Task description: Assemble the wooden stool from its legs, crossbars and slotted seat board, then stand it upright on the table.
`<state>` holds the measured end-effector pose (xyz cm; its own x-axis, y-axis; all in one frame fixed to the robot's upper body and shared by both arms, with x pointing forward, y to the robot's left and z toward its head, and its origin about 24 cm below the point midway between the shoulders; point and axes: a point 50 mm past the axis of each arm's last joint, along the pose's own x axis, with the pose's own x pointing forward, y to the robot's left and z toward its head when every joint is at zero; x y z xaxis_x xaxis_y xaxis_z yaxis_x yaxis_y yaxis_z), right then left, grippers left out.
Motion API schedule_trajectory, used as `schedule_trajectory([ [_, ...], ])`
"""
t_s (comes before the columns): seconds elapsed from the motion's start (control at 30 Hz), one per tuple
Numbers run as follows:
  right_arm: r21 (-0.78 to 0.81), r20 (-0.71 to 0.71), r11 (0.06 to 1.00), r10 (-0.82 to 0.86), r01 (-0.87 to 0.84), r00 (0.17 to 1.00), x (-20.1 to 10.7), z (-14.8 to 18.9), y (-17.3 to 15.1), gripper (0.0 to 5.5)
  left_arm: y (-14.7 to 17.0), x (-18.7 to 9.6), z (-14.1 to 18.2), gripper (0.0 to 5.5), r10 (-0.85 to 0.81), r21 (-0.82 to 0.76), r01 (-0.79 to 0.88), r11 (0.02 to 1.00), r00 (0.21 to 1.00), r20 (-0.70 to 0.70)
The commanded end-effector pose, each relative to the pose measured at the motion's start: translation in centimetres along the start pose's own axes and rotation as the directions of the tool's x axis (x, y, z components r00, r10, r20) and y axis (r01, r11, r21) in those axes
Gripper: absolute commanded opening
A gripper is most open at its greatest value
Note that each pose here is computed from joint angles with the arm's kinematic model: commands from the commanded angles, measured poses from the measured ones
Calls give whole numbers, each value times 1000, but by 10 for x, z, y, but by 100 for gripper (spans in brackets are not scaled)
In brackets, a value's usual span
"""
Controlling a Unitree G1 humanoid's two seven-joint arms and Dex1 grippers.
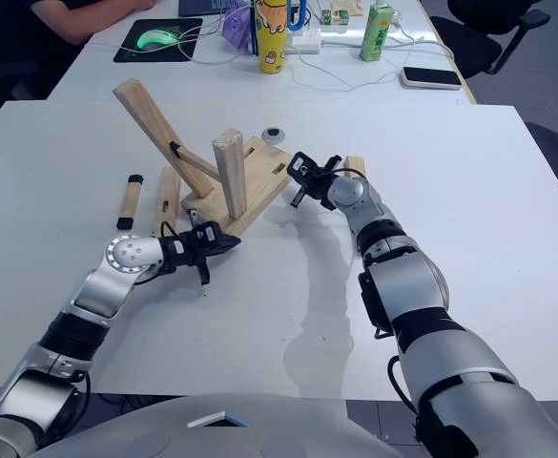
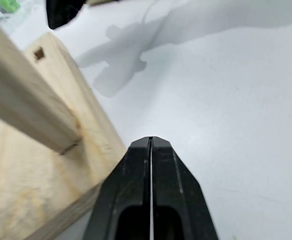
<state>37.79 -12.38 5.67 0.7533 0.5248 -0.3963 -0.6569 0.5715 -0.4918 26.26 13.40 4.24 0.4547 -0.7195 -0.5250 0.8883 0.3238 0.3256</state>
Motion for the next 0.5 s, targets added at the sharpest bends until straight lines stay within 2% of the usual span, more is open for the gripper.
schedule_trajectory([
  [0.03, 38, 108, 997, 70, -74, 992, 4, 17, 5, 0, -5, 5, -4, 4, 14, 1, -14, 1000, 999, -30],
  [0.27, 37, 162, 987, 146, -154, 976, 9, 21, 21, 0, -8, 4, -8, 4, 3, -23, -4, 1000, 999, -39],
  [0.5, -72, -96, 961, 260, -267, 961, 14, -2, 47, 0, -3, 4, -5, 4, 24, -10, -25, 1000, 999, -36],
])
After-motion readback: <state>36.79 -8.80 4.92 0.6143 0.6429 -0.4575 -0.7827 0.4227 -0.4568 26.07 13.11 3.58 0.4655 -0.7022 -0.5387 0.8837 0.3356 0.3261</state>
